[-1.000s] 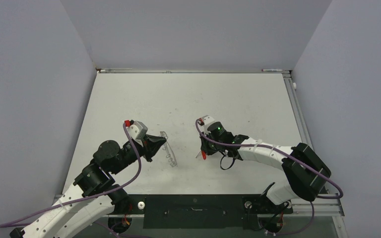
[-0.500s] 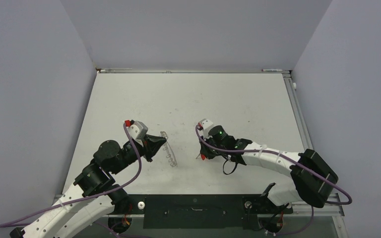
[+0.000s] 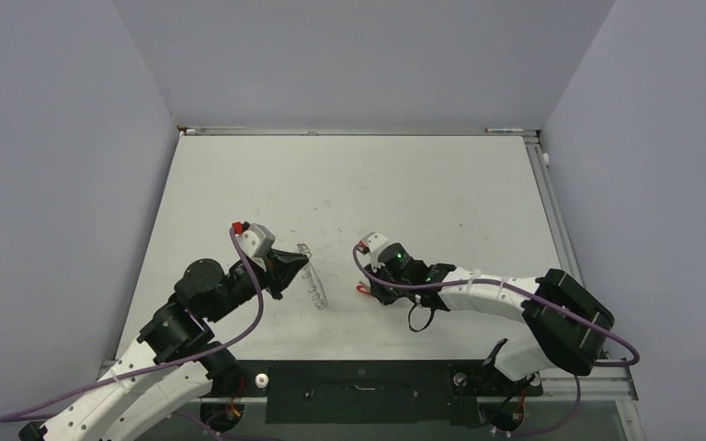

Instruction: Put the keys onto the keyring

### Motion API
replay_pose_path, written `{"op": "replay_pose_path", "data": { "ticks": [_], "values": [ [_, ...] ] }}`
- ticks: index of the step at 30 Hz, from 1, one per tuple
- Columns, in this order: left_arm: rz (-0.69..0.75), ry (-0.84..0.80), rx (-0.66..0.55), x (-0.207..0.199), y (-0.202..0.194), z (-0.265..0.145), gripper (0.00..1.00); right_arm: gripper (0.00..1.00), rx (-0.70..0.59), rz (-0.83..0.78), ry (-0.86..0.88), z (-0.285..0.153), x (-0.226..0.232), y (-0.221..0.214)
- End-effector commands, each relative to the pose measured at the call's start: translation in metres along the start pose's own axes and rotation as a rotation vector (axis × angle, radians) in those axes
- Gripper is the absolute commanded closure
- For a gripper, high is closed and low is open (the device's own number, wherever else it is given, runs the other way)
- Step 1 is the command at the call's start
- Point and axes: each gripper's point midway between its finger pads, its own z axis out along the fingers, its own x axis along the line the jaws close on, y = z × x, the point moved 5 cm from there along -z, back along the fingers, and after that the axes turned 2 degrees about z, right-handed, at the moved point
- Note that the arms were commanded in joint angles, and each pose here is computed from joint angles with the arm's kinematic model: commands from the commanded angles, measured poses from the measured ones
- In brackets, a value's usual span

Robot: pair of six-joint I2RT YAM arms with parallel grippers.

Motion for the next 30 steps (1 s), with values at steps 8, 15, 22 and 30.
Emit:
{"op": "replay_pose_path", "data": {
  "ticks": [8, 15, 22, 30],
  "values": [
    [-0.010, -0.032, -0.076, -0.005, 0.017, 0.001, 1.00, 0.80, -0.049, 0.091, -0.070, -0.005, 0.002, -0.006],
    [-0.013, -0.036, -0.077, -0.006, 0.017, 0.001, 1.00, 0.63, -0.058, 0.131, -0.109, -0.011, -0.003, -0.010],
    [-0.015, -0.040, -0.076, -0.006, 0.017, 0.001, 1.00, 0.59, -0.135, 0.143, -0.049, -0.025, 0.004, -0.004],
    [-0.017, -0.041, -0.080, -0.007, 0.018, 0.001, 1.00, 0.59, -0.189, 0.193, -0.015, -0.018, 0.005, -0.009]
  ]
}}
